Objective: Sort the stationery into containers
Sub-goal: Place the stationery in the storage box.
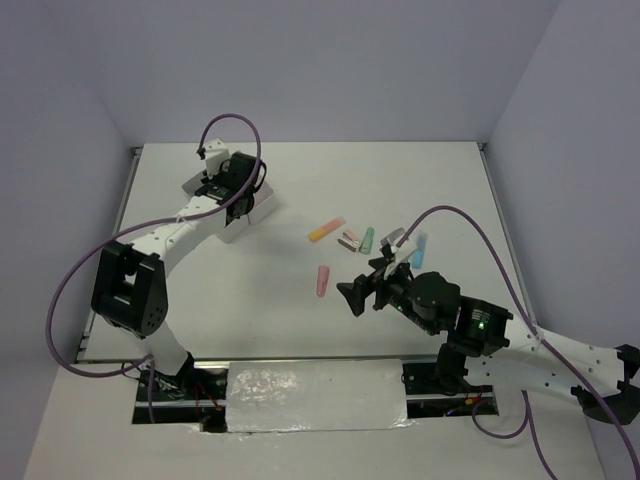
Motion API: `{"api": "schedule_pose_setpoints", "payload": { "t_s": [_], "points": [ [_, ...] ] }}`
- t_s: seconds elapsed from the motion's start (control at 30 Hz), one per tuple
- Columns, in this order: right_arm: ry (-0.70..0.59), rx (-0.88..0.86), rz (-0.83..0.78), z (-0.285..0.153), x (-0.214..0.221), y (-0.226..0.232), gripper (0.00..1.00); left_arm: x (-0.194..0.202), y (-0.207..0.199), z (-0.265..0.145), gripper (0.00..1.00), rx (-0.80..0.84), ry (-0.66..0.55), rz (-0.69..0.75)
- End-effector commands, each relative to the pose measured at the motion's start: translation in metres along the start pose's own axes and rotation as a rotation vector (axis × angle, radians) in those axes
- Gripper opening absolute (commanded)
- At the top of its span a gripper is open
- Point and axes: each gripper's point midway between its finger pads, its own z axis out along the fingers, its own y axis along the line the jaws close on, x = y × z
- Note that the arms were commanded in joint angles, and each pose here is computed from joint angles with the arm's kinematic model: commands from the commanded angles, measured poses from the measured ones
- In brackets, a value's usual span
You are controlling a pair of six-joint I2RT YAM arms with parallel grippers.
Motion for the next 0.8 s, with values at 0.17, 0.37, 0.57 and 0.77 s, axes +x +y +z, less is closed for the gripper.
{"api": "schedule_pose_setpoints", "payload": {
  "t_s": [0.17,0.37,0.57,0.77],
  "points": [
    [-0.036,0.016,-0.012,0.004,-0.021,0.001,1.00,0.013,0.003,0.014,0.18,-0.025,-0.012,0.004],
    [-0.023,0.020,-0.021,0.007,-0.019,0.002,1.00,0.025,0.006,0.020,0.28,-0.026,0.008,0.009],
    [-0.039,-0.018,-0.027,0.006,-0.023,0.008,1.00,0.033,0.006,0.021,0.49,-0.020,0.023,0.004],
    [-0.032,-0.007,-0.025,0.007,-0.020,0.007,1.00,0.035,0.004,0.018,0.63,-0.007,0.042,0.005]
  ]
}}
